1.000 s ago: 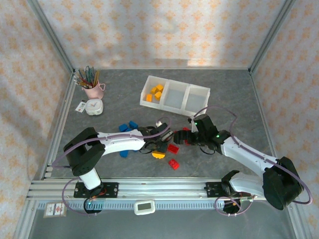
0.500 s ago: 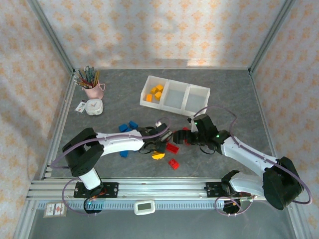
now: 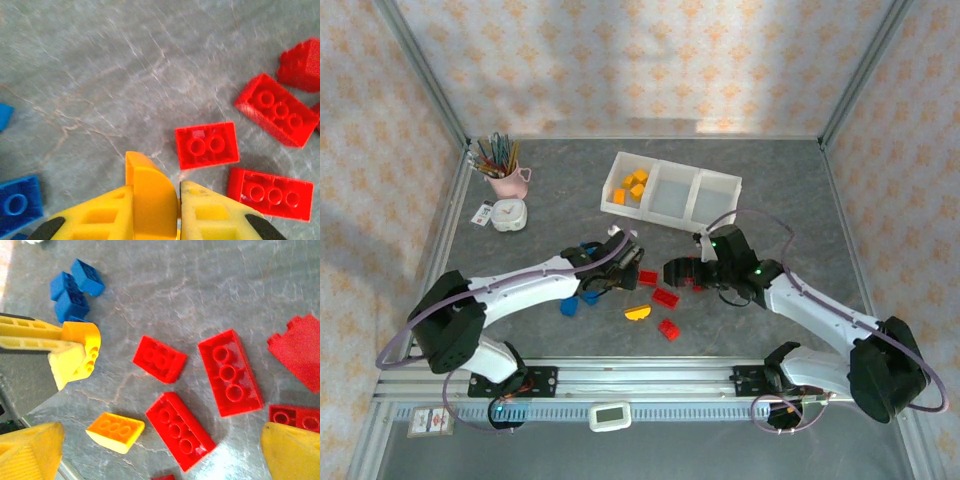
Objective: Sort the legos into containers by color
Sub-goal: Place the lego in the container, then pick up the lego from the middle-left of the table.
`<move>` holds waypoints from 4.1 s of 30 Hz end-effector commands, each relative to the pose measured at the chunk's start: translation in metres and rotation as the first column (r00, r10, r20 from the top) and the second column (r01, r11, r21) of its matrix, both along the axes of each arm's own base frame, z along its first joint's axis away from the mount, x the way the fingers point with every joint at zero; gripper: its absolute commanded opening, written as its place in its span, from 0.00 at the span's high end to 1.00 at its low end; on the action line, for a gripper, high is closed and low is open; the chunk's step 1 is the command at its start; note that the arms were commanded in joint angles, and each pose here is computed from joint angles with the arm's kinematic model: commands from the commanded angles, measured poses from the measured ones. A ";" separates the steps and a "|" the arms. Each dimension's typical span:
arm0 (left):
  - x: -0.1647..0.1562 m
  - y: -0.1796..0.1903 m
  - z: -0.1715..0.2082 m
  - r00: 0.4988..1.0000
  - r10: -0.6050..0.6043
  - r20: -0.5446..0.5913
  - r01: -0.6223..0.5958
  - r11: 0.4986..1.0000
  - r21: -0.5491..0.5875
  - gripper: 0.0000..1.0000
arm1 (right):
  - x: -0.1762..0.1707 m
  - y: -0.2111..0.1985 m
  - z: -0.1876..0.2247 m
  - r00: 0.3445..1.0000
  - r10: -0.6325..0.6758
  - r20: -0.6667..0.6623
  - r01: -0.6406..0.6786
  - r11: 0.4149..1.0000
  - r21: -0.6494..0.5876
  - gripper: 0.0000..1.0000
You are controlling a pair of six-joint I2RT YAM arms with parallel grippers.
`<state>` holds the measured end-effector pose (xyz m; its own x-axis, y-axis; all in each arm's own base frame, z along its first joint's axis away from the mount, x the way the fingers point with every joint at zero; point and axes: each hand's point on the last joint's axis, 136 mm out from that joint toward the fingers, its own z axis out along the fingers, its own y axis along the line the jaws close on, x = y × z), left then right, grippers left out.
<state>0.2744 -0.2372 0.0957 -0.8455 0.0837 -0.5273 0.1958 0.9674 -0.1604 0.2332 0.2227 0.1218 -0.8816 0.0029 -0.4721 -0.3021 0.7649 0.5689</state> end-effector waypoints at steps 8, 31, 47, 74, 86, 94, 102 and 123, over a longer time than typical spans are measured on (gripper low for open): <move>0.106 0.037 0.087 0.930 0.279 0.238 -0.258 0.959 -0.116 0.77 | 0.055 0.001 0.073 0.964 -0.190 0.188 0.179 0.981 0.071 0.00; 0.302 0.039 0.044 0.855 0.440 0.274 -0.454 0.891 -0.015 0.66 | 0.103 -0.003 0.086 0.936 -0.256 0.242 0.236 0.966 0.109 0.00; 0.247 0.025 0.081 0.910 0.354 0.218 -0.342 0.935 -0.093 0.50 | 0.094 0.000 0.075 0.955 -0.193 0.227 0.183 0.981 0.066 0.00; -0.023 0.028 0.019 0.979 0.202 -0.038 -0.206 0.968 -0.142 0.43 | -0.011 0.024 -0.008 0.998 0.057 -0.010 -0.057 0.998 -0.004 0.00; -0.080 -0.003 -0.008 0.990 0.052 -0.129 -0.078 0.976 -0.203 0.31 | -0.026 0.013 -0.015 0.999 0.047 -0.018 -0.047 0.999 0.002 0.00; -0.077 -0.020 0.000 0.997 -0.074 0.000 0.073 0.984 -0.165 0.22 | -0.024 0.006 -0.019 1.000 0.001 -0.025 -0.001 1.000 -0.005 0.00; -0.079 -0.036 -0.022 0.980 -0.200 -0.013 0.199 0.978 -0.055 0.19 | -0.023 -0.013 -0.023 0.996 -0.079 -0.050 0.078 0.997 -0.003 0.00; -0.083 -0.052 -0.066 0.949 -0.311 -0.048 0.313 0.948 0.058 0.28 | -0.019 -0.021 -0.025 0.993 -0.101 -0.063 0.103 0.994 0.035 0.00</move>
<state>0.1912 -0.2838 0.0312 -0.8050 0.3662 -0.4668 0.4649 0.8782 -0.1127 0.2131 0.2014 0.0940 -0.9075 0.0984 -0.4083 -0.1858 0.7778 0.6005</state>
